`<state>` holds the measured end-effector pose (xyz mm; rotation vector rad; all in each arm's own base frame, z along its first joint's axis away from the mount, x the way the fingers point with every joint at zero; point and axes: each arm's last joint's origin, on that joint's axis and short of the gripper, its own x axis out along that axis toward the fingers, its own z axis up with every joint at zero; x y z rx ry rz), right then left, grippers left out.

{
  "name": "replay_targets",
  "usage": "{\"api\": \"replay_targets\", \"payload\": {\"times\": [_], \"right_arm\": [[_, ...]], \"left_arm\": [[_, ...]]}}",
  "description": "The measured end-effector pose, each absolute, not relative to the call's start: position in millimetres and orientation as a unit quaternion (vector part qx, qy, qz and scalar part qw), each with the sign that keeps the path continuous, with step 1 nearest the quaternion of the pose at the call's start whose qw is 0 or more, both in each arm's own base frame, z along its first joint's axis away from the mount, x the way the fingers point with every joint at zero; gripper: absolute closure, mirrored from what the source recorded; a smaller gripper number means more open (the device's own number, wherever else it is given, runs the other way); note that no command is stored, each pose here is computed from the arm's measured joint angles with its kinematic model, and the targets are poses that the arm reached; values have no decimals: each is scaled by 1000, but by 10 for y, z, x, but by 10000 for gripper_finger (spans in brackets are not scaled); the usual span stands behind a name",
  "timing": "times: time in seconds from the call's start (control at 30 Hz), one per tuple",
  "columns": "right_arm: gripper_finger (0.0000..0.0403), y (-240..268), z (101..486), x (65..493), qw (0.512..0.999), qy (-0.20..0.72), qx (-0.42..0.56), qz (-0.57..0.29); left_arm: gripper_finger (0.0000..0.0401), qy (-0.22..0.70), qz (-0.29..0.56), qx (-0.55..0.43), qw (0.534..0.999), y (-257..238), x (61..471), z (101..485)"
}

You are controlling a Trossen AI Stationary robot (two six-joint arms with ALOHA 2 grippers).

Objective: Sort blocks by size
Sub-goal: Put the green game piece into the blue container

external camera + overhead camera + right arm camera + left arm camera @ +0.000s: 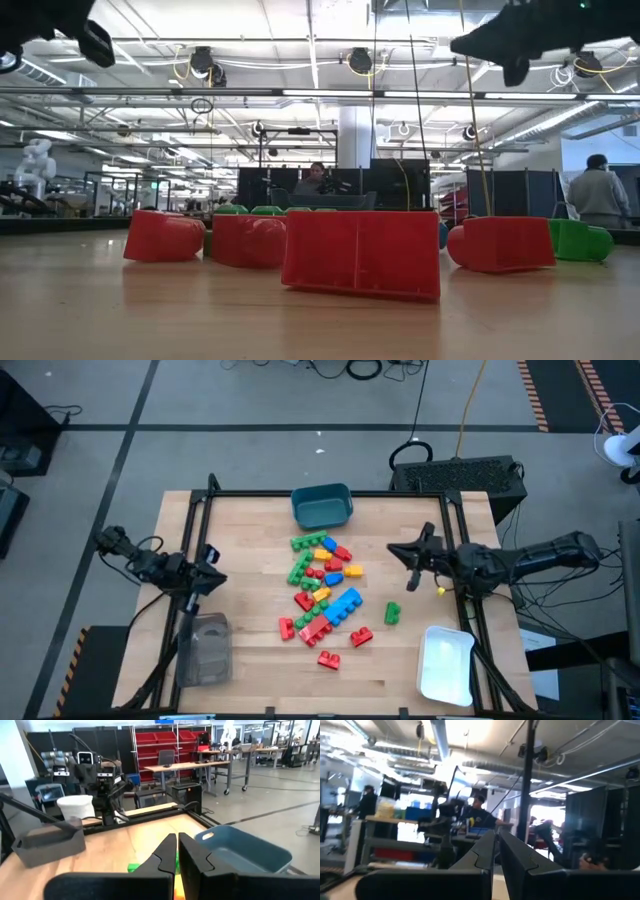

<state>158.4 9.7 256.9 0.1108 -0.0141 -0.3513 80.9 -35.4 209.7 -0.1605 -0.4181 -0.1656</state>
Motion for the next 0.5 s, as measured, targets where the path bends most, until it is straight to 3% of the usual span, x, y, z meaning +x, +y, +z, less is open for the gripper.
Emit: {"api": "replay_targets", "payload": {"times": [0.3, 0.5], "right_arm": [[398, 112, 2651, 1778, 983, 18, 21, -179], [398, 70, 2563, 1856, 980, 45, 13, -194]], "left_arm": [[372, -154, -11, -76, 985, -309, 991, 2051], [372, -108, -18, -60, 992, -322, 1183, 2210]]}}
